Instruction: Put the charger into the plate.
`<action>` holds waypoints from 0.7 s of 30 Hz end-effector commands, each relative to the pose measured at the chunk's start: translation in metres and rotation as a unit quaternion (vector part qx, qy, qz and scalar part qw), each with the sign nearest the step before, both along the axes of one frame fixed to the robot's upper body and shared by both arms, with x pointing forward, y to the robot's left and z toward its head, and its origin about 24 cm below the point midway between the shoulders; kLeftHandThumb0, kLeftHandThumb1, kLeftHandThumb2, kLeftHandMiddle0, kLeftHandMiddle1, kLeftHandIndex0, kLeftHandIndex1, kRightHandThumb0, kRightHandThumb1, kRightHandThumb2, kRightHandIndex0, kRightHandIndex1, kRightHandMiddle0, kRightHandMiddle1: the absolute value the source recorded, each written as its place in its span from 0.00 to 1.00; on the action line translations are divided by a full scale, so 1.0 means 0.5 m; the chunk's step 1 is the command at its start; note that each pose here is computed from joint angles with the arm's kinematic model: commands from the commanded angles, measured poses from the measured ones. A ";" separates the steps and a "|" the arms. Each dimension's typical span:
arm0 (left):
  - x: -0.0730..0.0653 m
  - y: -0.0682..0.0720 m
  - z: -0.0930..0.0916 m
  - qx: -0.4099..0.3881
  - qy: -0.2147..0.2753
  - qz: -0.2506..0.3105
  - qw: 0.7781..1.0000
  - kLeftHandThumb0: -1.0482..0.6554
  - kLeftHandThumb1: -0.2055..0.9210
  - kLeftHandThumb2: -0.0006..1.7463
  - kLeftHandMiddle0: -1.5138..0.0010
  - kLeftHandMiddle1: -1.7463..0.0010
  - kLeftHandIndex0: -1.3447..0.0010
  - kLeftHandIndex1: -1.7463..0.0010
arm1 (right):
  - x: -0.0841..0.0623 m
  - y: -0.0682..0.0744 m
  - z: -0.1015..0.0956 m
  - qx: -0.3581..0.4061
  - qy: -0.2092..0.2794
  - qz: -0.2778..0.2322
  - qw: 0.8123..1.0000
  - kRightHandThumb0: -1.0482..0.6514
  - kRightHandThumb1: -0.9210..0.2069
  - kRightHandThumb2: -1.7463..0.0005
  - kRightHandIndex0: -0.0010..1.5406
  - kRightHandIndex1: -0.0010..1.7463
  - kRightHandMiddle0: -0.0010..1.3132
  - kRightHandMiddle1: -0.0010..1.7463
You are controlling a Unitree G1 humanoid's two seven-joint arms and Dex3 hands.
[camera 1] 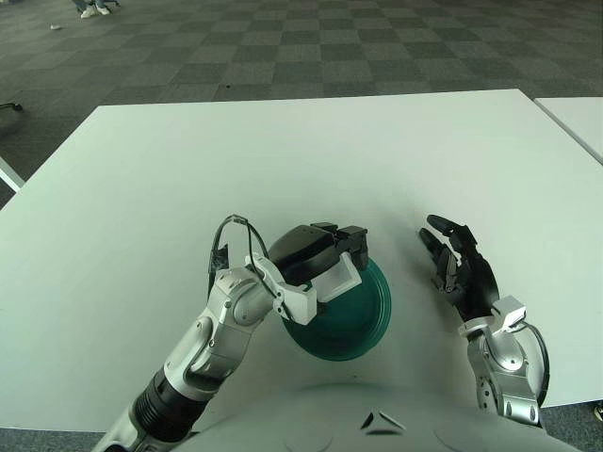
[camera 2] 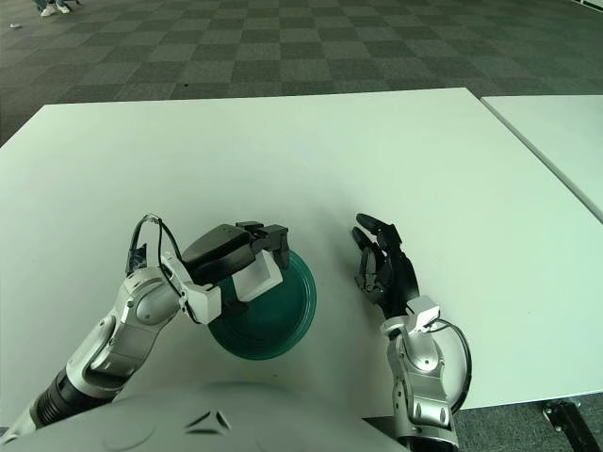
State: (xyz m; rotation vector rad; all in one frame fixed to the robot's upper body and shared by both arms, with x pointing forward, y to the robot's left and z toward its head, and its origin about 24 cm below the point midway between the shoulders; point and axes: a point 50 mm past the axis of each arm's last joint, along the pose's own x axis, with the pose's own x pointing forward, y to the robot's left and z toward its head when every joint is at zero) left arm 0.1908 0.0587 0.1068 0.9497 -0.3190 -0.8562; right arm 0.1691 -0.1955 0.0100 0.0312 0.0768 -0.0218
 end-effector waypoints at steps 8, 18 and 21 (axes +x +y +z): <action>0.007 0.010 -0.002 0.064 0.022 -0.035 0.997 0.10 0.99 0.29 0.84 0.13 0.97 0.09 | -0.022 0.004 -0.041 0.011 0.065 -0.008 0.998 0.16 0.00 0.56 0.20 0.07 0.00 0.50; 0.010 0.011 0.001 0.091 0.043 -0.069 0.993 0.04 1.00 0.34 0.87 0.40 1.00 0.23 | -0.019 0.005 -0.040 0.009 0.063 -0.006 0.998 0.16 0.00 0.55 0.20 0.09 0.00 0.50; 0.012 0.012 0.003 0.094 0.047 -0.072 0.992 0.04 1.00 0.36 0.87 0.45 1.00 0.28 | -0.018 0.005 -0.040 0.009 0.062 -0.006 0.998 0.16 0.00 0.55 0.20 0.09 0.00 0.50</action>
